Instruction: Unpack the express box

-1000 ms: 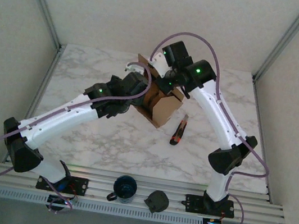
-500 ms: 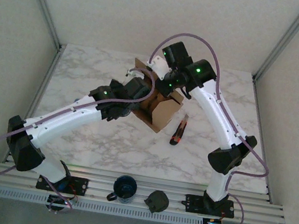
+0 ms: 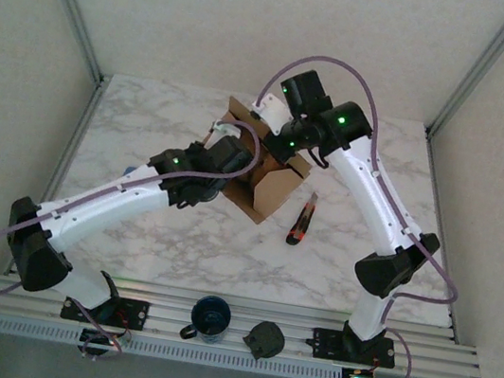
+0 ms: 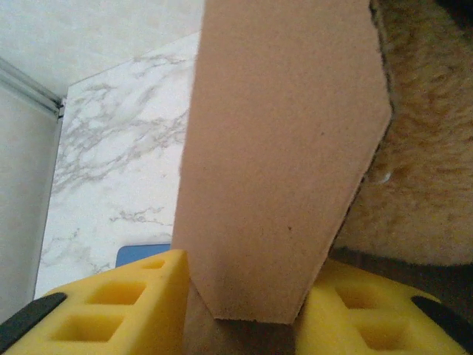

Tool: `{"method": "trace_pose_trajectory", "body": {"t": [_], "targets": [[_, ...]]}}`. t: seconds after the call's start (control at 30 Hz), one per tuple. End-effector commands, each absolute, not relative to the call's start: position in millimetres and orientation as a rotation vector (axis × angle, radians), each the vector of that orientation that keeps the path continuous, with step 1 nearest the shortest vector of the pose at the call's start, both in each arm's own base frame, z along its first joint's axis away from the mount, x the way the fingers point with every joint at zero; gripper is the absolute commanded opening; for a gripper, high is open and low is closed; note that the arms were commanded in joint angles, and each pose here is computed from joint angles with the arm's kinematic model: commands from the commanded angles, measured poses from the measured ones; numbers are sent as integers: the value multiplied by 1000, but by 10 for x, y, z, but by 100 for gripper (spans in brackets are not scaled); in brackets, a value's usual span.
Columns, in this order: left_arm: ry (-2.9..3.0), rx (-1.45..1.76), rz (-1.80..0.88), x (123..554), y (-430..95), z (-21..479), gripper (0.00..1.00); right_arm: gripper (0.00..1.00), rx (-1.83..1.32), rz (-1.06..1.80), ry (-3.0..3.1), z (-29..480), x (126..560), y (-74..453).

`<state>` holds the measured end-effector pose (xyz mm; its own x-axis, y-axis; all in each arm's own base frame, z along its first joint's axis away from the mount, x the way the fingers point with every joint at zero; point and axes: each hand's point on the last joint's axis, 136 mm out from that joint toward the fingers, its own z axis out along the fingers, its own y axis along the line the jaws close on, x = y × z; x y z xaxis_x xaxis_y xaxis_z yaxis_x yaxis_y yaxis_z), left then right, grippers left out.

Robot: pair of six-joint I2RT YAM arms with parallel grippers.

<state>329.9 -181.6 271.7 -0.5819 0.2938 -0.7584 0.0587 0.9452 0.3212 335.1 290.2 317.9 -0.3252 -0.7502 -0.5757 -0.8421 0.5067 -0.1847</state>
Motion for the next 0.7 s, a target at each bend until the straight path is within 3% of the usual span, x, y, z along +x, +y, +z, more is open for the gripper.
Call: {"method": "trace_pose_trajectory", "body": {"t": [0.0,0.2,0.37,0.47,0.5,0.57,0.63,0.67], "targets": [[2139,219,407,3206,-1564,2919,34,0,-1254,227,2078,3455,3292,2780],[2092,204,323,3148,-1539,3150,21,0,-1239,264,2085,3435,3290,2731],[2079,207,244,3135,-1599,3189,0,0,-1229,291,2092,3403,3292,2764],[2072,201,215,3139,-1628,3192,0,0,-1171,277,2129,3352,3365,2759],[2068,195,207,3142,-1635,3196,0,9,-1136,270,2149,3332,3401,2751],[2060,178,178,3145,-1653,3225,0,55,-997,230,2211,3320,3522,2683],[2053,159,147,3151,-1677,3264,0,78,-890,252,2269,3326,3528,2655],[2050,150,136,3158,-1689,3275,0,82,-809,259,2295,3355,3535,2620]]}}
